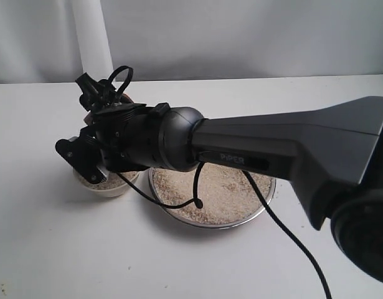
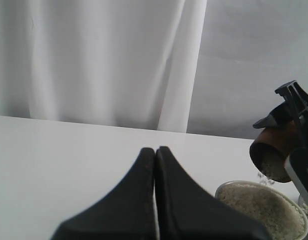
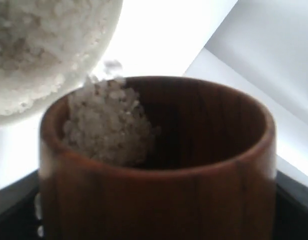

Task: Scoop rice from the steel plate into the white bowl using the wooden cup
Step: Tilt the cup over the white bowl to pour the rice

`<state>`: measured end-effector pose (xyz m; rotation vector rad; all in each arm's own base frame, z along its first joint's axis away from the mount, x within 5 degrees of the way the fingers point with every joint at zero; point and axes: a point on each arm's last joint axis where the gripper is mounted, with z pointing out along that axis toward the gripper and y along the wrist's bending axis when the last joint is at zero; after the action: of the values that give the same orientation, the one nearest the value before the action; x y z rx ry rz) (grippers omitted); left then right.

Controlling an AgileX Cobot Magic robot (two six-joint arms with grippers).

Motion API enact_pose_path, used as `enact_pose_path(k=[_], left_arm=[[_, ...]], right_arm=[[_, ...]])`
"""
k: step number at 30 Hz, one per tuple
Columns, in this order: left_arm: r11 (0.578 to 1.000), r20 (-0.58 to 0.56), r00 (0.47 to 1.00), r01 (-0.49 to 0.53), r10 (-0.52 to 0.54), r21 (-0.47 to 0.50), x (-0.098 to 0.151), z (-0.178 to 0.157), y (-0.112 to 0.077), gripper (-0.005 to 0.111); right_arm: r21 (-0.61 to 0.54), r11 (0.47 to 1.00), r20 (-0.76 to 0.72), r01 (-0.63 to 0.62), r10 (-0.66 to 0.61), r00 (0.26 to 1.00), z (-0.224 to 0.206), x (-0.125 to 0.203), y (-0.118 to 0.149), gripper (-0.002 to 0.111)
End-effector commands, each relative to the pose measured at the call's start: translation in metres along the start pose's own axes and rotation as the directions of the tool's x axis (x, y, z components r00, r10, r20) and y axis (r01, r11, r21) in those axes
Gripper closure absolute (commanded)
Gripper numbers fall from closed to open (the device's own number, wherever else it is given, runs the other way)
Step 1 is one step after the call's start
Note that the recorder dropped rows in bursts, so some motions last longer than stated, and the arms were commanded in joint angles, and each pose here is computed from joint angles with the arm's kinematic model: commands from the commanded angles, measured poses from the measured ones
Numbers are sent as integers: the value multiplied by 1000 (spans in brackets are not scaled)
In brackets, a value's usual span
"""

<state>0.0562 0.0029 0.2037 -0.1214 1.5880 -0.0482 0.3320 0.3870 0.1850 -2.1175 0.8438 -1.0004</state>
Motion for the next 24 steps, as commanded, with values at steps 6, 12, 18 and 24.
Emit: enact_pose_path(k=[6,12,18,24], left_arm=[[1000,0,1000,10,-10,6,0,0,0,107],[1000,0,1000,10,-10,6,0,0,0,107],[1000,0,1000,10,-10,6,0,0,0,107],[1000,0,1000,10,-10,6,0,0,0,107]], right_arm=[[63,997,-1,47,-47,999,0,10,-10,108],[79,994,-4,70,-70,998,1,12,-11,108],[83,994,-2,74,-75,997,1,13,-11,108],[82,987,-17,137,-136,990,1,13,-11,108]])
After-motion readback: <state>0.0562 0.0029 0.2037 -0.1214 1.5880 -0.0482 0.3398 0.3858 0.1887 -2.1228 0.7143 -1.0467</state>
